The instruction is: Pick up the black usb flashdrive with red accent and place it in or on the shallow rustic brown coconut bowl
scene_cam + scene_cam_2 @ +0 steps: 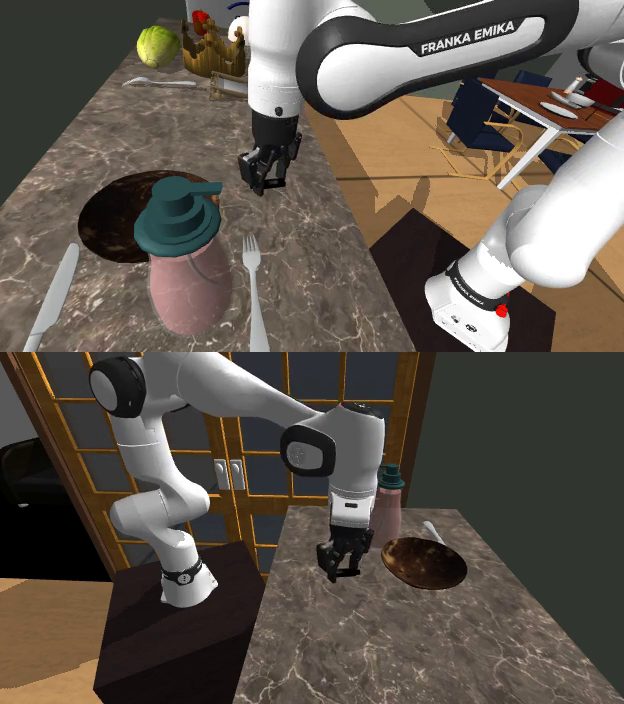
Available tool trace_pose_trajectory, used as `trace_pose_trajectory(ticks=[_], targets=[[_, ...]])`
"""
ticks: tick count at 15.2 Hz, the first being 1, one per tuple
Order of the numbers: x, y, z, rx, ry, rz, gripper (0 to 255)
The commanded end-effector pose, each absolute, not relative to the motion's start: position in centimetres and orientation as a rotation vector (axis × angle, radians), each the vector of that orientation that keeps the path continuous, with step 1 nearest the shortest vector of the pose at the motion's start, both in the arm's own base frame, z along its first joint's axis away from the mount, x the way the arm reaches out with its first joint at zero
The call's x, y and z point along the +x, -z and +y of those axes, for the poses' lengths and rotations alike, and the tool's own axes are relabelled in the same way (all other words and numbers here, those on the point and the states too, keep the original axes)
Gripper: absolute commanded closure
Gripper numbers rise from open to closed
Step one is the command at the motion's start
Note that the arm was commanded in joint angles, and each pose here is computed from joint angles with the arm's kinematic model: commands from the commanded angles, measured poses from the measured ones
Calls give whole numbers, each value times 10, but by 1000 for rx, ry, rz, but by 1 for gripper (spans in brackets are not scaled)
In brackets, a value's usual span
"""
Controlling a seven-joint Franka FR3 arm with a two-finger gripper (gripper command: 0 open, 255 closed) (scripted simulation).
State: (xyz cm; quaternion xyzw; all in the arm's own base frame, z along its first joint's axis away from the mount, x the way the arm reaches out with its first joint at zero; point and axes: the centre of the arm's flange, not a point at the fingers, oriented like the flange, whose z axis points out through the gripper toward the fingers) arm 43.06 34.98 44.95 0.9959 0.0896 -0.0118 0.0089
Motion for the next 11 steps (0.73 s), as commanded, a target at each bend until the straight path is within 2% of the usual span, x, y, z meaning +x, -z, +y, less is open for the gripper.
trace_pose_trajectory(ticks=[1, 11], targets=[[431, -460, 350, 3111, 38, 280, 255], [431, -513, 350, 3111, 38, 280, 255]])
